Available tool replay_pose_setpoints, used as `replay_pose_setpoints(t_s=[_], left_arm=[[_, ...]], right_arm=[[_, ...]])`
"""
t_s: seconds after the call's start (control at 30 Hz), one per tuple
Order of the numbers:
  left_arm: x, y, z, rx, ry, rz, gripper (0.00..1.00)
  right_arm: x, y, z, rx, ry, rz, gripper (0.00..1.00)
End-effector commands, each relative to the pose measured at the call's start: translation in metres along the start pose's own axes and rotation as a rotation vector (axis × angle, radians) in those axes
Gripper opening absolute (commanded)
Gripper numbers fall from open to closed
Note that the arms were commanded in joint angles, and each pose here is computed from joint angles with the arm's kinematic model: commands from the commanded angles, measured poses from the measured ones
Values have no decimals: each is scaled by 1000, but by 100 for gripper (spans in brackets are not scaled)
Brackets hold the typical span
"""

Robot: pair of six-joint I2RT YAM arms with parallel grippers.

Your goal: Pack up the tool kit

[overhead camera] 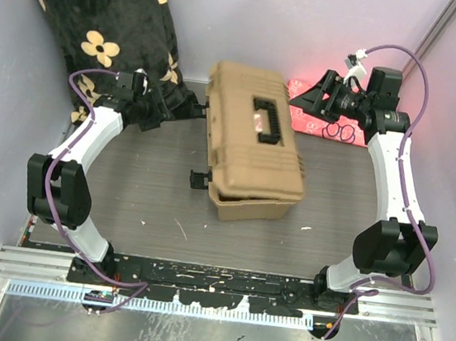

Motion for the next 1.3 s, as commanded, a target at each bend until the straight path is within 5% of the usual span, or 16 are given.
replay_pose_setpoints(t_s=[0.0,0.33,0.77,1.27], left_arm=[[-6,-6,-14,-74,21,16,56],[-19,8,-17,-57,-18,96,57],[-60,23,-26,-53,0,227,57],[-60,28,-20,-32,-6,232,57]], right_arm=[[24,-10,3,-36,-57,-27,78],[64,40,27,-6,-266,125,79],[30,110,63,57,-436,465,81],[48,141,90,176,-410,331,100]])
Point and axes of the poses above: each gripper's point midway between its finger pads, its own y axis out along the fingers, its own x axis along the line the jaws close on, z = x × y, the point moved 5 cm from there along -y, back along the fingers, and after that the axes turned 14 degrees about y, right-handed, at the moved point
